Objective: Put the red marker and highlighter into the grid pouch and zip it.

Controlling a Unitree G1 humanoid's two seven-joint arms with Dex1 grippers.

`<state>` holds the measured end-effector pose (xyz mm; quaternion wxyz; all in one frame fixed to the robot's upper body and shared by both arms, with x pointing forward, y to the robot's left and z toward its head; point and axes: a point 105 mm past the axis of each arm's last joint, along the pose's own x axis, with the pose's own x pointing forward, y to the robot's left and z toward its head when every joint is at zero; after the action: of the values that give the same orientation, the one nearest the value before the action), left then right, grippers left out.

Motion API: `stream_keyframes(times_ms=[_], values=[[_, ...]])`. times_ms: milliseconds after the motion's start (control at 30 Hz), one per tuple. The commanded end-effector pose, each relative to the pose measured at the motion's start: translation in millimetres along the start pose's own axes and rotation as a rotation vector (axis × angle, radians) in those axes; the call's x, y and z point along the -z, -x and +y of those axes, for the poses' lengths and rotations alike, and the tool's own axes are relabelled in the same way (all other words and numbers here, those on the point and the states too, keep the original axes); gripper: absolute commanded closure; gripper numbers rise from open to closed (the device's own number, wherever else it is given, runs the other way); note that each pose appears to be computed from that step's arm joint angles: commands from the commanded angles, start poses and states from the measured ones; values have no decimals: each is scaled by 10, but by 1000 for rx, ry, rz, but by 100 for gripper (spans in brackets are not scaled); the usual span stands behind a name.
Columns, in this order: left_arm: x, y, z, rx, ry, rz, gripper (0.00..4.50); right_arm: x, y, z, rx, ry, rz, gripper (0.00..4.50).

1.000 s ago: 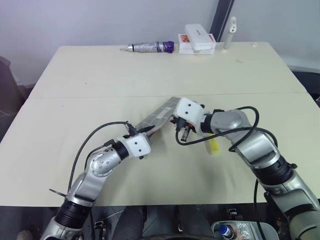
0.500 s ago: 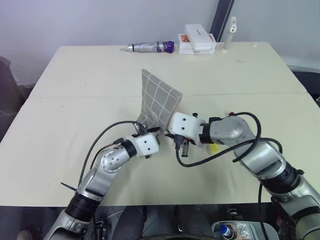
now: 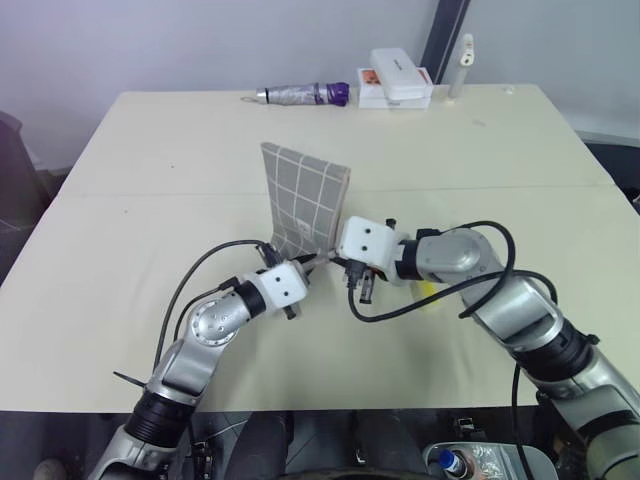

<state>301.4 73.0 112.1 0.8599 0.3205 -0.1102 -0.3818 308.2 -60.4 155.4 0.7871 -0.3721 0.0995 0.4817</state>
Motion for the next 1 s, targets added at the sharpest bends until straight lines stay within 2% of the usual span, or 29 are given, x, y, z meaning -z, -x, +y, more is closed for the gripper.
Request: stream_keyframes(times_ms=[33,400,633,1000], values=[[-336,28,98,-30,-32,-130,450,156,120,-335,159,-30,64,449],[-376,41,98,-25,-17,-144,450,268,159,-544,245,-104,79,449],[-274,-53,148,-67,-82,-86,450,129,98,-333,147,-74,31,449],[-240,-158,60,-58,-85,-70,450,-76,33,-65,43,-33,-27,449]])
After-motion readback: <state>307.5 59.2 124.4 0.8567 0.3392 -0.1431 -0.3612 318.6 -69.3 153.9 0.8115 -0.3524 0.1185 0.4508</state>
